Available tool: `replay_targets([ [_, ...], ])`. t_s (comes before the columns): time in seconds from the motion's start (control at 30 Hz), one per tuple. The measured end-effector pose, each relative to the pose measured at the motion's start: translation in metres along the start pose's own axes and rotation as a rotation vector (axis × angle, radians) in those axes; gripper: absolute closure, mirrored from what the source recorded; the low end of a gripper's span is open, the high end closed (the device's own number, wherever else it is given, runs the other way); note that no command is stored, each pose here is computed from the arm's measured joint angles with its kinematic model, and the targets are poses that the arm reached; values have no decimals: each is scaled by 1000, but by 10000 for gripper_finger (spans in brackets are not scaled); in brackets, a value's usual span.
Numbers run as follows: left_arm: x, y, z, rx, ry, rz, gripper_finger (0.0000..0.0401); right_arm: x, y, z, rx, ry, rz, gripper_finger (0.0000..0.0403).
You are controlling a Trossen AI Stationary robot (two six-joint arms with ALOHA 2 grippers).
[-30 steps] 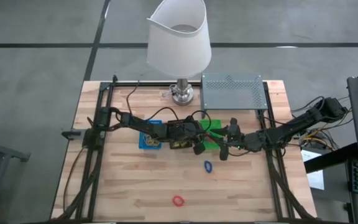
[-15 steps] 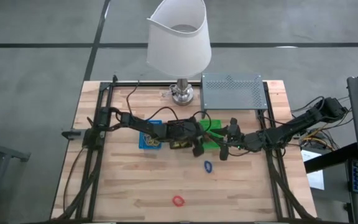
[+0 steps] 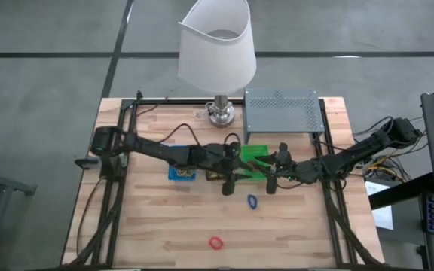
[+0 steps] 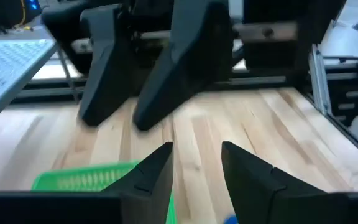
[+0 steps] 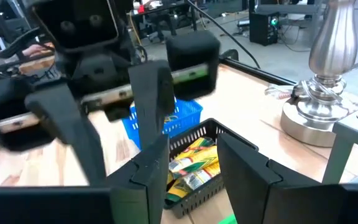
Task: Pick & Place Office Desk Supplies
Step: Put the blue spring keychain into the green bin
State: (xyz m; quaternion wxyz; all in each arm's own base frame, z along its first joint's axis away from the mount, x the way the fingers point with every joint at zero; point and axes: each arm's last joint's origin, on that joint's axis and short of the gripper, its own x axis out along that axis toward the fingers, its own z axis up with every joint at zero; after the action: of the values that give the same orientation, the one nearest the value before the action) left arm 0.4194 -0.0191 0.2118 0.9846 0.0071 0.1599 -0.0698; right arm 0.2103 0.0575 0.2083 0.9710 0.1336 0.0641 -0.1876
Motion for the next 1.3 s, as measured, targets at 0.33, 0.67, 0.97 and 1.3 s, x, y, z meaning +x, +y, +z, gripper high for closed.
replay_targets([
  [0.33, -104, -11, -15, 47, -111, 15, 258, 0, 0, 0, -2, 2, 0, 268],
  [0.67, -199, -20, -51, 48, -275, 36, 258, 0, -1, -2, -12, 13, -5, 268],
  [0.97, -237, -22, -42, 21, -338, 48, 258, 0, -1, -2, -16, 17, -7, 268],
  [1.3, -252, -14, -70, 17, -138, 329, 258, 0, -1, -2, -15, 17, -7, 268],
])
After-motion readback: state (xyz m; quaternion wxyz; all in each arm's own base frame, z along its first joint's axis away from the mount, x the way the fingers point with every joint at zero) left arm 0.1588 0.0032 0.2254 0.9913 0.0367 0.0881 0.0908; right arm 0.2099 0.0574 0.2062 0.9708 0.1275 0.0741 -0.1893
